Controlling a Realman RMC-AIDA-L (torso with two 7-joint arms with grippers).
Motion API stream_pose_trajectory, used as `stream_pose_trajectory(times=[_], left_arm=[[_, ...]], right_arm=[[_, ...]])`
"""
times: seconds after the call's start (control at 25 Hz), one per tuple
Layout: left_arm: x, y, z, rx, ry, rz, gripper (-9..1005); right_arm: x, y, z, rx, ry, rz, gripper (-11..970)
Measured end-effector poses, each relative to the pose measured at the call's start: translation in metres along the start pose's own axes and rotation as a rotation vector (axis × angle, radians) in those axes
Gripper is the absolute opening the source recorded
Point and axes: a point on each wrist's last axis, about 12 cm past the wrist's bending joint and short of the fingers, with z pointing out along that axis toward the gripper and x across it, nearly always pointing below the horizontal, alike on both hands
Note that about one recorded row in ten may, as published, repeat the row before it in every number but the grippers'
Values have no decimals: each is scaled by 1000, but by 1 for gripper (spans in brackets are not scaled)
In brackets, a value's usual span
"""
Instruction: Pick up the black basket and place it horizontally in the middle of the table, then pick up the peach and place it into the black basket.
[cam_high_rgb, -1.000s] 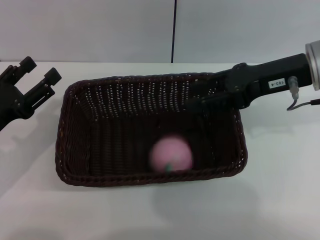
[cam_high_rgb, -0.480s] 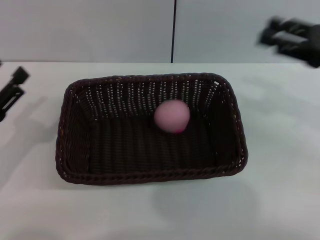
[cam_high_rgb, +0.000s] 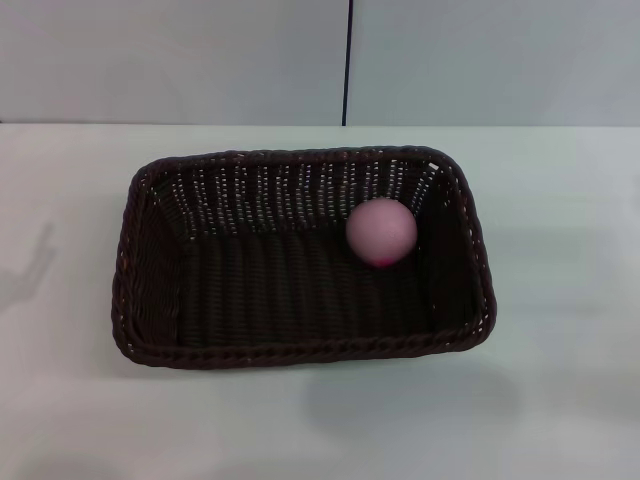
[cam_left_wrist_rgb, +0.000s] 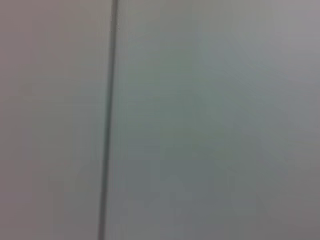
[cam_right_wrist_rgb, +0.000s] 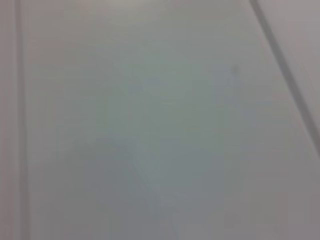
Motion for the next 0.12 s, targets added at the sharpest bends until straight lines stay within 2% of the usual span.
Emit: stream_pose_trajectory(times=[0.12], left_arm=[[0,0,-5,-48,-14,7,782]], right_arm=[[12,11,-11,102,-1,-59,672]])
